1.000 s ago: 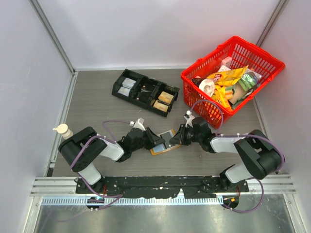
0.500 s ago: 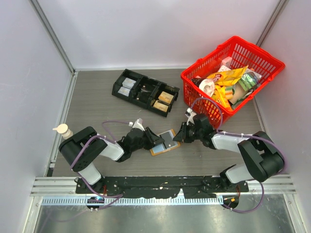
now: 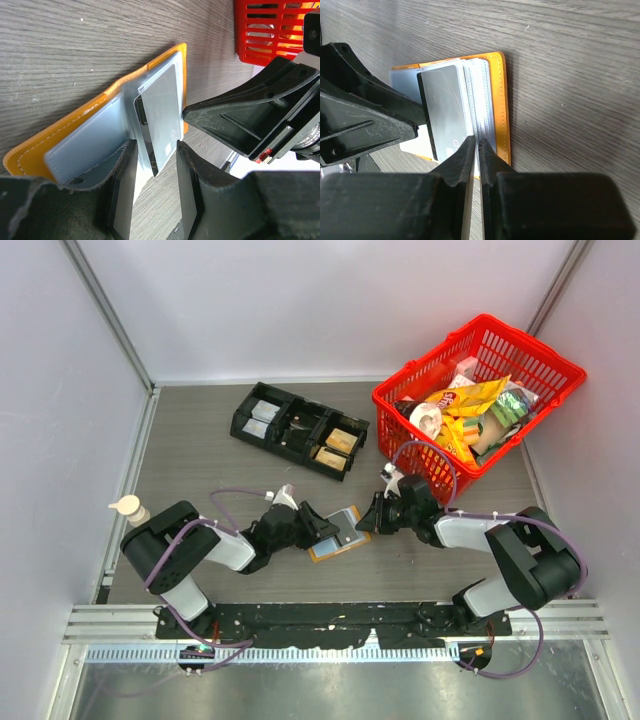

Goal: Take the credit cards out of the card holder
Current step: Remove the credit card from the card holder.

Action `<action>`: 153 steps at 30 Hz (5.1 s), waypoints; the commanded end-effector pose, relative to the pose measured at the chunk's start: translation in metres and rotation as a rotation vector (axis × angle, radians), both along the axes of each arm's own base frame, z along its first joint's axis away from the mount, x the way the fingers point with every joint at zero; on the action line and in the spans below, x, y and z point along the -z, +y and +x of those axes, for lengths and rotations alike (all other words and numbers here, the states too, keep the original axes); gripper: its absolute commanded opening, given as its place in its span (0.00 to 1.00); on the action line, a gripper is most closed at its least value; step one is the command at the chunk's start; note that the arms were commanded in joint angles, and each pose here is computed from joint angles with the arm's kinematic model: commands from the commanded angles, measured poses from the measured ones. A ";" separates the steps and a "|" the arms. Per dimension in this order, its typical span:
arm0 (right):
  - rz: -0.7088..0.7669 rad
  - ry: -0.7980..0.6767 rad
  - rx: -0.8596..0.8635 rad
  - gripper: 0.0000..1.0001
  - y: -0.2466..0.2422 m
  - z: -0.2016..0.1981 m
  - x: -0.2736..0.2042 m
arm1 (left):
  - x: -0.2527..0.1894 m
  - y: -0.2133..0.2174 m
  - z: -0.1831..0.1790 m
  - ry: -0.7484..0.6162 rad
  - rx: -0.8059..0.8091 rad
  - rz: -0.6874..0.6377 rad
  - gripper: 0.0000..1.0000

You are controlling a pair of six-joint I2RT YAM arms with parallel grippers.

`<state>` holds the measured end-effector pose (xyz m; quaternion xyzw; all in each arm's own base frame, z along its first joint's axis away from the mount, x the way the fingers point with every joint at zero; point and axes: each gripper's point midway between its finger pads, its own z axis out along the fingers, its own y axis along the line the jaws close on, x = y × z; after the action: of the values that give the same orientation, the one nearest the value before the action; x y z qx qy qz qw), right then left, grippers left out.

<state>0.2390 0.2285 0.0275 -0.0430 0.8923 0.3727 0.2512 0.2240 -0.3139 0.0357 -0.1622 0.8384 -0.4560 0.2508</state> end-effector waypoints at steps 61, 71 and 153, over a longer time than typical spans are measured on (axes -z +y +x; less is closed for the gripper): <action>0.217 -0.067 -0.021 0.18 0.027 0.023 -0.064 | -0.006 -0.001 -0.005 -0.037 -0.045 -0.031 0.00; 0.176 0.037 0.026 0.16 0.017 0.007 -0.008 | -0.004 0.002 -0.005 -0.034 -0.053 -0.027 0.00; 0.004 0.194 0.128 0.10 -0.022 -0.022 0.059 | -0.006 -0.012 -0.006 -0.055 -0.026 -0.157 0.44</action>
<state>0.2407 0.2436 0.0273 -0.0067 0.8552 0.4553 0.2477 0.2150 -0.3163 0.0419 -0.1993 0.7893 -0.5181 0.2623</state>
